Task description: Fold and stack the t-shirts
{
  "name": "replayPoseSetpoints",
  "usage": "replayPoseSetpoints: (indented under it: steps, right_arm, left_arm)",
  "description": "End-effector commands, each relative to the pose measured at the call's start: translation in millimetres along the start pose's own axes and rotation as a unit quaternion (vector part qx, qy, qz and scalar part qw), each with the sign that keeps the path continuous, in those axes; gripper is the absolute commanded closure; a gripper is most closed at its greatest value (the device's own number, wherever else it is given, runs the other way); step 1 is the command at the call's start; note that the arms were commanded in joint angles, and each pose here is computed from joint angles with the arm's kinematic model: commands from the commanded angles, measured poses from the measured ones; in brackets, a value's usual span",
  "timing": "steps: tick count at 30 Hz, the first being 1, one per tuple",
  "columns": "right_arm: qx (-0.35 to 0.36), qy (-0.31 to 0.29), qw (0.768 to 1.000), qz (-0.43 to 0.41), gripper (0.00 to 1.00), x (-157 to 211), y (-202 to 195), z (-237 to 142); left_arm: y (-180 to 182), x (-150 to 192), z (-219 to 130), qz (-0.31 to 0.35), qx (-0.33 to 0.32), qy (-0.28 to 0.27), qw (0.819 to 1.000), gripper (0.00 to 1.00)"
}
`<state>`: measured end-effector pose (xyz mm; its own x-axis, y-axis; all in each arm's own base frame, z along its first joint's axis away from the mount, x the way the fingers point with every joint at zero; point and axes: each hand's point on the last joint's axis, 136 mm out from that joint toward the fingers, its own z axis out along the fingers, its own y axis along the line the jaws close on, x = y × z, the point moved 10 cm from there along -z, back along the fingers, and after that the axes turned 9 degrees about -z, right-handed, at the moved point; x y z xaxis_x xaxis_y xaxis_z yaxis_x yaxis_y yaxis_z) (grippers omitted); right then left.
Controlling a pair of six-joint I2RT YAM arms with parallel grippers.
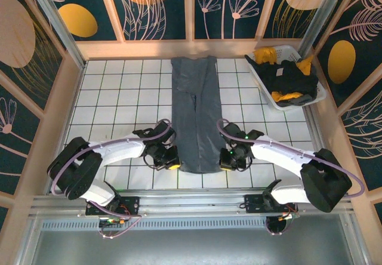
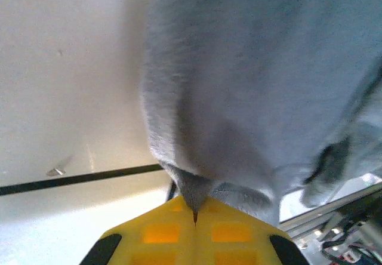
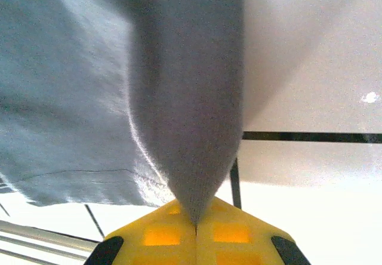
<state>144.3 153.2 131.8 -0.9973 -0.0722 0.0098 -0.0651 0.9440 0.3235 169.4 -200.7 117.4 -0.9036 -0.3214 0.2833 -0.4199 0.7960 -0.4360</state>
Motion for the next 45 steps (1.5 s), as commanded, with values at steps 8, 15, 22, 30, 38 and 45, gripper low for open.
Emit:
replayPoseSetpoints:
  steps: [8, 15, 22, 30, 38, 45]
  right_arm:
    - [-0.002, -0.111, 0.994, -0.002, 1.0, -98.1, 27.6, -65.4]
    - [0.0, -0.172, 0.985, 0.001, 1.0, -193.2, 36.0, -85.9]
    - [-0.009, -0.197, 0.98, 0.014, 1.0, -263.8, 27.1, -83.6]
    - [-0.054, -0.171, 0.983, 0.028, 0.83, -328.0, 7.7, -47.5]
    - [-0.027, -0.233, 0.972, 0.013, 0.34, -329.4, 3.2, -87.2]
    - [-0.034, -0.205, 0.977, 0.048, 0.37, -248.2, -14.1, -68.0]
  left_arm:
    - [-63.7, -57.5, -82.9, -0.006, 0.08, -0.136, 0.987, 1.0]
    - [-106.6, -128.3, -107.2, -0.015, 0.139, -0.192, 0.971, 1.0]
    - [-124.8, -200.5, -99.8, -0.024, 0.148, -0.214, 0.965, 1.0]
    - [-133.8, -269.6, -81.8, -0.033, 0.159, -0.228, 0.96, 0.96]
    - [-127.6, -259.1, -97.5, -0.026, 0.146, -0.257, 0.955, 0.39]
    - [-61.0, -188.6, -78.7, -0.102, 0.165, -0.212, 0.958, 0.48]
